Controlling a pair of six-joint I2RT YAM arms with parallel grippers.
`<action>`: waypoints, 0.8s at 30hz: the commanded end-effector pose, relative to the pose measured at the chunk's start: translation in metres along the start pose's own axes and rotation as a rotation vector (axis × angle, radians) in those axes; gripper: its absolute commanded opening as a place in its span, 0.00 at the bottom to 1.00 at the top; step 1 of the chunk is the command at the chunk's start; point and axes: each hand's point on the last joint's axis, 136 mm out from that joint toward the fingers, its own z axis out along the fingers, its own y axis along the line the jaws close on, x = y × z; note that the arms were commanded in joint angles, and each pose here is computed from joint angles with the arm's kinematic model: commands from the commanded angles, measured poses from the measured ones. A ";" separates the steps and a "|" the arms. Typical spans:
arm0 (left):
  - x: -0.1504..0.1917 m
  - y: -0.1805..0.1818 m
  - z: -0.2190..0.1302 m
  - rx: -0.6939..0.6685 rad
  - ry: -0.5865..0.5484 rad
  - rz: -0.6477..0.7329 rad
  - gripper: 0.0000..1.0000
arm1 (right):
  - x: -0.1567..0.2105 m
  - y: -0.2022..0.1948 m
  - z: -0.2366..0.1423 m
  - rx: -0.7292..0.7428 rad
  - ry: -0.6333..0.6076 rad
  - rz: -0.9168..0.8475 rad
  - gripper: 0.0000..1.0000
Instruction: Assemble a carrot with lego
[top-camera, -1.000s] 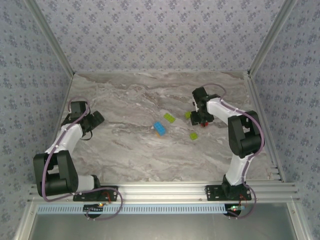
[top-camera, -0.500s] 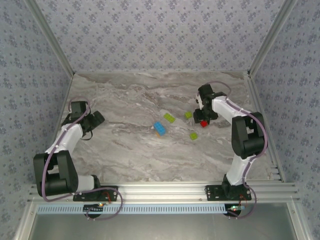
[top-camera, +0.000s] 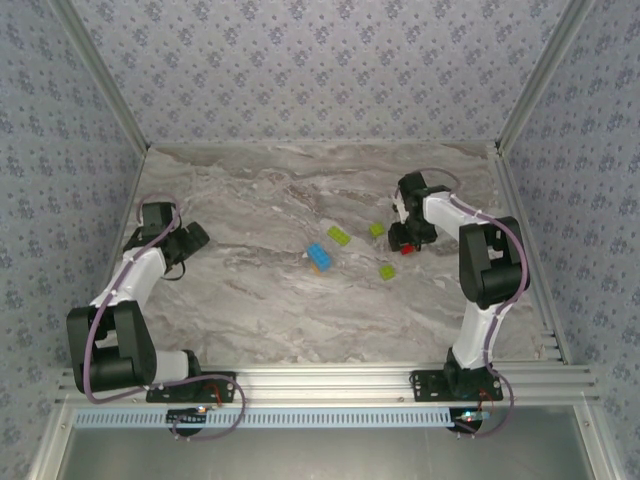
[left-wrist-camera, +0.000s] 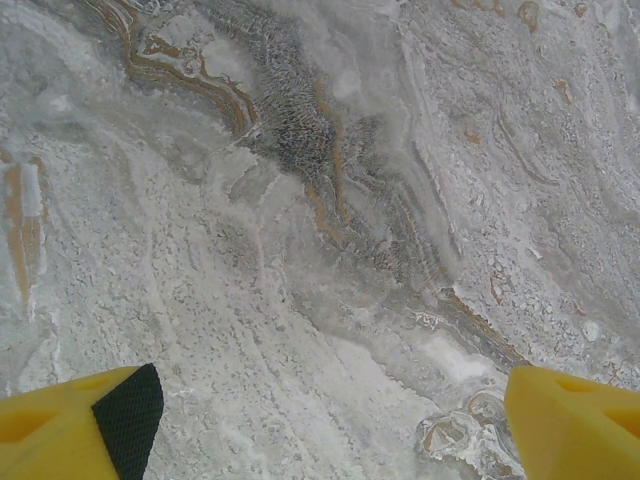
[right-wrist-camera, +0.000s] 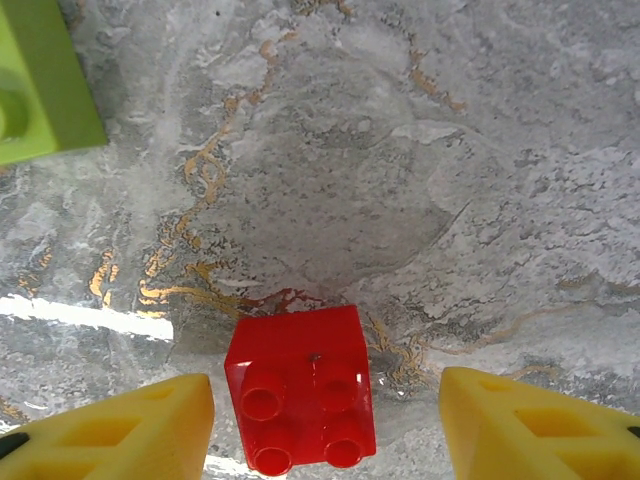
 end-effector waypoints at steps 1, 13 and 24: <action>-0.012 -0.009 -0.007 0.023 -0.027 0.019 0.90 | 0.005 0.002 0.003 -0.024 0.020 0.000 0.63; -0.012 -0.010 -0.008 0.025 -0.028 0.020 0.90 | 0.006 0.006 0.007 -0.043 0.032 -0.002 0.60; -0.012 -0.010 -0.008 0.024 -0.029 0.019 0.90 | 0.010 0.004 0.012 -0.037 0.051 -0.004 0.52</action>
